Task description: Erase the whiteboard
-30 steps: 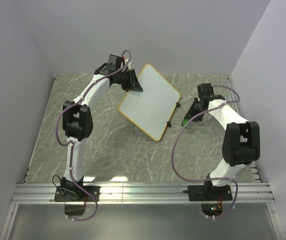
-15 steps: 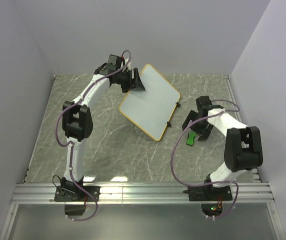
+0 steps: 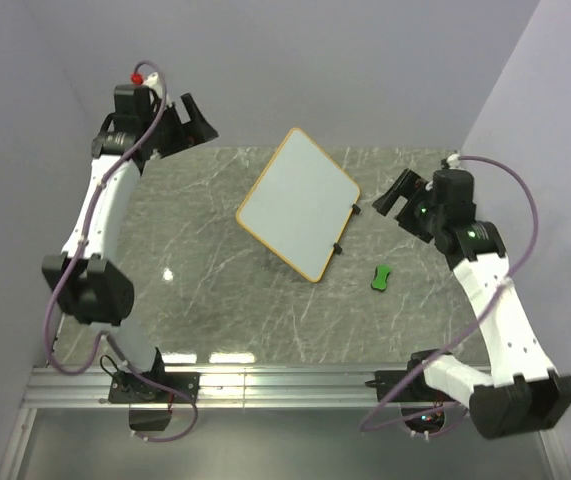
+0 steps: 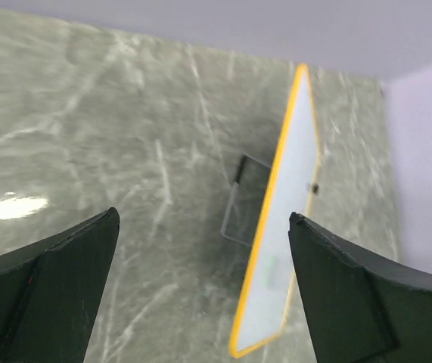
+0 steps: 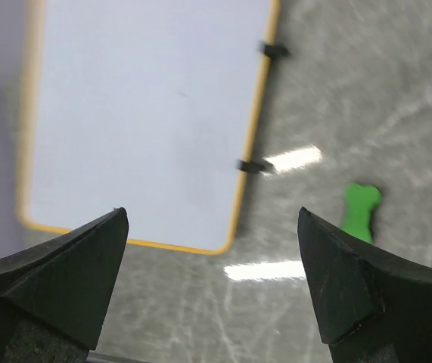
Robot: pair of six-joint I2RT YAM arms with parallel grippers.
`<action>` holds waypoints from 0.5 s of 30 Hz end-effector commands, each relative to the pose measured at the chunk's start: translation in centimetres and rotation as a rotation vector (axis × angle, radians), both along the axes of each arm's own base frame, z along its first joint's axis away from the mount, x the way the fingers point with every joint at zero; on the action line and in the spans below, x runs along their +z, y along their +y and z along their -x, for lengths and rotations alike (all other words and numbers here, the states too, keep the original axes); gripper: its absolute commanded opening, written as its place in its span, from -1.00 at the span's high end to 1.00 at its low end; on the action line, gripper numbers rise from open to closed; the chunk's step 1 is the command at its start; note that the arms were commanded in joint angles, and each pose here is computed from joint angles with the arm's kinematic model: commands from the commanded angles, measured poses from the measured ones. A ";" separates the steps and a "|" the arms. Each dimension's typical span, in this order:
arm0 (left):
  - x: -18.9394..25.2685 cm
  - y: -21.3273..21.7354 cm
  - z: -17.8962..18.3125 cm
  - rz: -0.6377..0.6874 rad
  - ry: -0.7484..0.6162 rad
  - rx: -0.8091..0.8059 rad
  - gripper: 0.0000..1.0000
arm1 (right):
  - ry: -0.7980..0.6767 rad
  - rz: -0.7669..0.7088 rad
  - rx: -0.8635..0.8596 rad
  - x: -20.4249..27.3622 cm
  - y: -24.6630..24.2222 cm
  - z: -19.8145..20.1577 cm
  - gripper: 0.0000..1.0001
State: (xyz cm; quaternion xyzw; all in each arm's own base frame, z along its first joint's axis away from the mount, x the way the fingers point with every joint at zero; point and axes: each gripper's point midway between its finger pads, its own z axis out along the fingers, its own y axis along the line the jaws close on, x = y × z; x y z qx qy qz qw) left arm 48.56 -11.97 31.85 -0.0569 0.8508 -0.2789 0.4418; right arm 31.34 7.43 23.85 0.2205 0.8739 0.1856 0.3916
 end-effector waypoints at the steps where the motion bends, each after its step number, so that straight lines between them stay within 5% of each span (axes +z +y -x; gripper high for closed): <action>1: -1.5 2.3 1.8 -0.097 -0.012 0.131 -0.99 | -0.206 -0.080 0.019 6.4 1.0 -0.3 -0.99; 8: -2.7 6.1 6.9 -0.170 -0.042 0.300 -0.99 | -0.380 -0.171 0.006 10.7 1.2 1.7 -0.99; 15: -2.5 7.1 11.1 -0.047 -0.046 0.421 -0.99 | -0.384 -0.234 0.016 9.4 1.6 5.1 -0.99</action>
